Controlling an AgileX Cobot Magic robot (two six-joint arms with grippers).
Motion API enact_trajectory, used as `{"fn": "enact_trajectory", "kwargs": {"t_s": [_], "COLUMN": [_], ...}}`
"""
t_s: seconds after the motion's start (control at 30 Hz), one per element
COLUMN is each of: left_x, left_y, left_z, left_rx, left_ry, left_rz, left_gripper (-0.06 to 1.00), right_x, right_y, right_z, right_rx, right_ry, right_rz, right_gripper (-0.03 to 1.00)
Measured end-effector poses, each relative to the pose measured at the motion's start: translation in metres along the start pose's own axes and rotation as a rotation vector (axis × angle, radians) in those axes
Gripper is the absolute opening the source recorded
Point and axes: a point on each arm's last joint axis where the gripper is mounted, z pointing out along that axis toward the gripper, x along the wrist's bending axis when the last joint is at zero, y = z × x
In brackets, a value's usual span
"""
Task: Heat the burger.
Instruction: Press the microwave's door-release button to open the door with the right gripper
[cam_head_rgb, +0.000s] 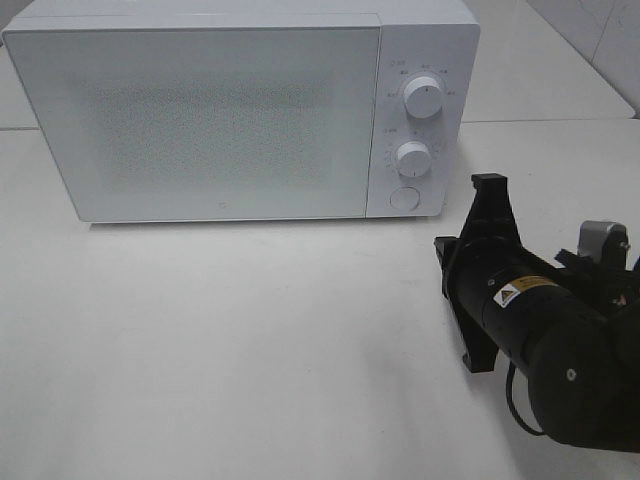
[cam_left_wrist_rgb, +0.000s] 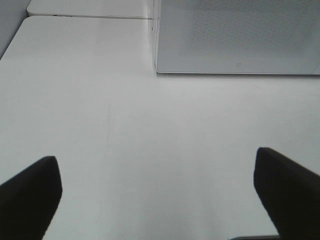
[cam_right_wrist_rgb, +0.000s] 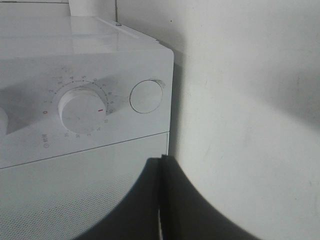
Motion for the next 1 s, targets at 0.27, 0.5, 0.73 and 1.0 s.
{"fn": "enact_trajectory", "kwargs": {"t_s": [0.27, 0.5, 0.73, 1.0], "left_x": [0.000, 0.000, 0.000, 0.000], "left_y": [0.000, 0.000, 0.000, 0.000], "left_z": [0.000, 0.000, 0.000, 0.000], "left_rx": [0.000, 0.000, 0.000, 0.000], "left_ry": [0.000, 0.000, 0.000, 0.000], "left_rz": [0.000, 0.000, 0.000, 0.000], "left_gripper": [0.97, 0.97, 0.97, 0.97], "right_x": [0.001, 0.012, 0.019, 0.016], "right_y": [-0.013, -0.016, -0.011, -0.017], "right_z": [0.018, 0.041, 0.057, 0.076], "right_rx": [-0.024, -0.036, -0.057, -0.026], "right_ry": [0.001, 0.018, 0.014, 0.001], "right_rz": [0.033, 0.055, 0.054, 0.061], "right_gripper": [0.01, 0.01, 0.01, 0.01]}}
